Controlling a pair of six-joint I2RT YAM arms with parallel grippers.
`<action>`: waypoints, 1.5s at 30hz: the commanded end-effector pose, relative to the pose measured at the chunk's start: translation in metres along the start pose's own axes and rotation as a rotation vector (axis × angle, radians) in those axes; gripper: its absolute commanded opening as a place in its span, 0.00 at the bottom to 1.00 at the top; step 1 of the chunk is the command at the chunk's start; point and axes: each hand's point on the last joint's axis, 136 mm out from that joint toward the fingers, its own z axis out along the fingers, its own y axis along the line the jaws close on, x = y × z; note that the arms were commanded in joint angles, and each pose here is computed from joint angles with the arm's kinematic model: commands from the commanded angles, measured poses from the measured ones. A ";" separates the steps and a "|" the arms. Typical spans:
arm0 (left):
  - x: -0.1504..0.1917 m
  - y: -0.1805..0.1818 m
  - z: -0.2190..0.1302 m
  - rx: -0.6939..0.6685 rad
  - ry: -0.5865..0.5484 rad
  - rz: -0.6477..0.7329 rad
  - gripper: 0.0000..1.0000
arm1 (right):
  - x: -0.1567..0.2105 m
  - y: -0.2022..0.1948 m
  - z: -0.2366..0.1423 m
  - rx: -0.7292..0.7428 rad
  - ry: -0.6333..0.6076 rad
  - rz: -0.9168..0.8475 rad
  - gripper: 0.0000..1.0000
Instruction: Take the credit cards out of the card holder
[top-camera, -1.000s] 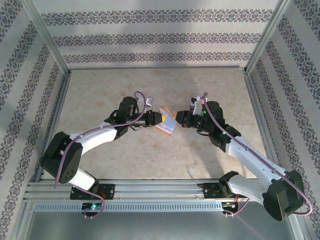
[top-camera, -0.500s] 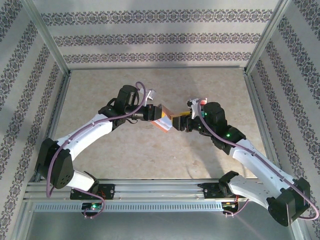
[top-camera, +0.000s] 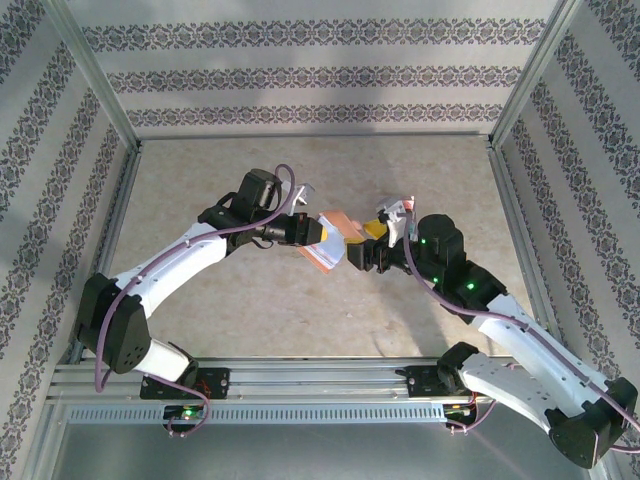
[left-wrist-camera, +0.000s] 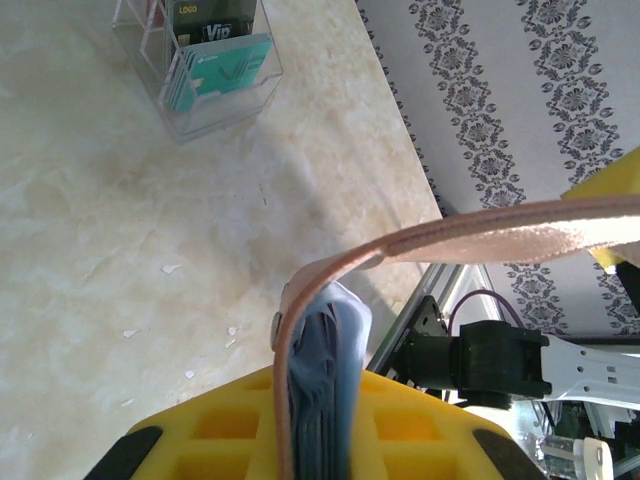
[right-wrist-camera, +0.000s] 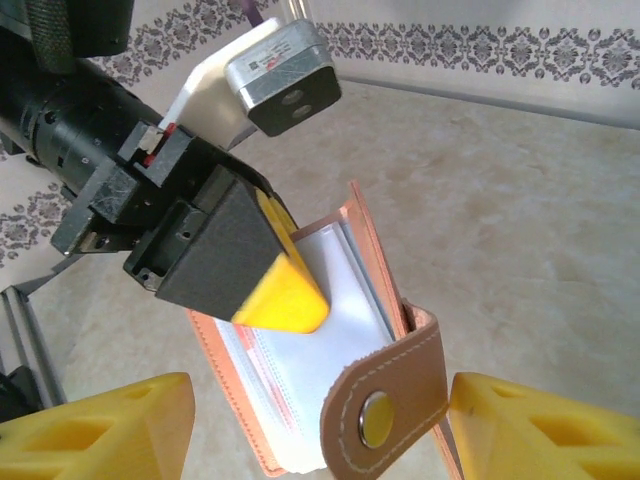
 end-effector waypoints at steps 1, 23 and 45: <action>-0.005 -0.020 -0.007 0.052 0.004 0.057 0.07 | 0.018 -0.009 0.010 0.034 0.058 -0.009 0.68; -0.003 -0.049 -0.015 0.198 -0.002 0.122 0.19 | 0.031 -0.014 0.042 -0.008 0.079 0.134 0.15; -0.017 -0.041 -0.004 0.328 -0.129 0.001 0.62 | 0.020 -0.057 0.025 0.164 -0.125 0.546 0.00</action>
